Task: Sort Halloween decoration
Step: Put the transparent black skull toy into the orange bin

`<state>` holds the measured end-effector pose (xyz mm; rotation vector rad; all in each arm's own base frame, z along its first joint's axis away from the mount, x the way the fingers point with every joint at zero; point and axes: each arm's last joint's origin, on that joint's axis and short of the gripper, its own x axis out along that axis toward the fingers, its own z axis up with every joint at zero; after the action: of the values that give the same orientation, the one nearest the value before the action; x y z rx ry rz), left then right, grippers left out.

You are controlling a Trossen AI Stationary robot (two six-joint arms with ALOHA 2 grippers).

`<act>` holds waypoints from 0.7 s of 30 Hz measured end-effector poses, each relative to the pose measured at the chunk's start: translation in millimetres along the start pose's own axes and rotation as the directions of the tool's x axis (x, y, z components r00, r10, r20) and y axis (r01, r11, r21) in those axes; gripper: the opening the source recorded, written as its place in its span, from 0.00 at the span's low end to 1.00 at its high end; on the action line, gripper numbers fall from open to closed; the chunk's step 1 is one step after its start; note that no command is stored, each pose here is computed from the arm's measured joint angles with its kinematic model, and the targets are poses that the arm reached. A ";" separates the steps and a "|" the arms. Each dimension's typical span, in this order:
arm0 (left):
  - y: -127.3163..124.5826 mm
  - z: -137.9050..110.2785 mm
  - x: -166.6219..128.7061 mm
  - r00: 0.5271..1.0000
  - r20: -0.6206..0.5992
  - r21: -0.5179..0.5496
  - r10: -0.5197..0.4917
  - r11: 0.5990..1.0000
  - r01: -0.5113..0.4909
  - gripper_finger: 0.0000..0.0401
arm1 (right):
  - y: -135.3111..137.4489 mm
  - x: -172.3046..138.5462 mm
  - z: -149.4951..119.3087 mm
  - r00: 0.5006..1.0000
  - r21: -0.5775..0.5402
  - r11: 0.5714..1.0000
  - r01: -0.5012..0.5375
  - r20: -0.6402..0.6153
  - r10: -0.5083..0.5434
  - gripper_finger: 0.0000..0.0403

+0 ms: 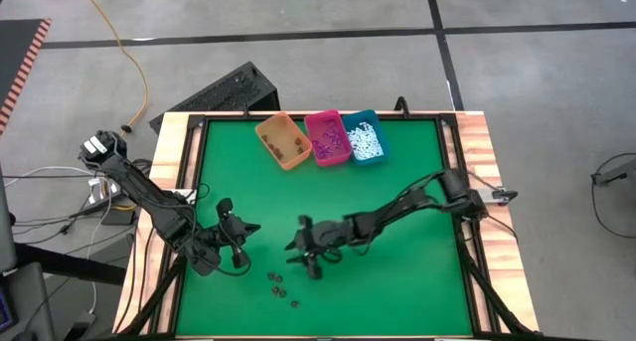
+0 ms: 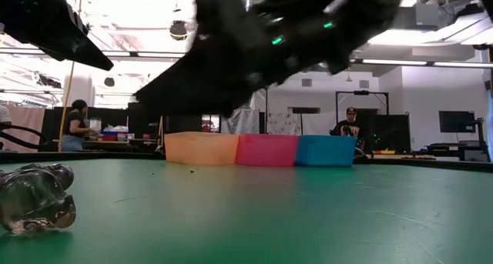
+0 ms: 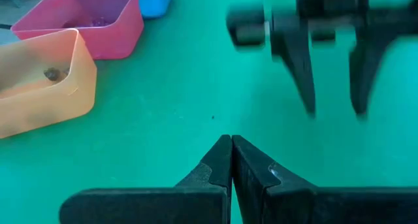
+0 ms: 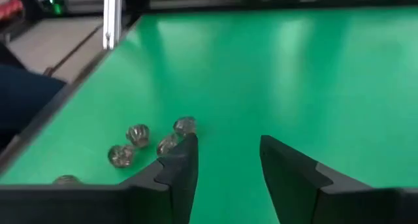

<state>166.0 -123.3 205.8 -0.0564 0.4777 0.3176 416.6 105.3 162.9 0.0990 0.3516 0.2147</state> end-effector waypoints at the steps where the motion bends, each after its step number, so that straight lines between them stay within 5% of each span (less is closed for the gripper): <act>1: 0.0 0.0 0.0 1.000 0.000 0.000 0.000 1.000 0.000 0.00 | 1.7 10.1 -1.9 1.000 -0.009 1.000 -0.011 -0.016 0.010 0.48; 11: 0.2 -0.6 -0.1 1.000 -0.006 -0.002 -0.001 1.000 0.001 0.00 | 10.0 79.7 17.1 0.986 -0.084 0.987 -0.139 -0.107 0.130 0.59; 21: -0.2 -1.1 -0.7 1.000 -0.010 0.000 -0.007 1.000 0.007 0.00 | 18.2 98.9 -0.1 0.961 -0.067 0.977 -0.200 -0.207 0.183 0.59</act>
<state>165.0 -123.8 205.1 -0.0590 0.4871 0.3107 503.7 145.3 132.5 0.0246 0.5330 0.4335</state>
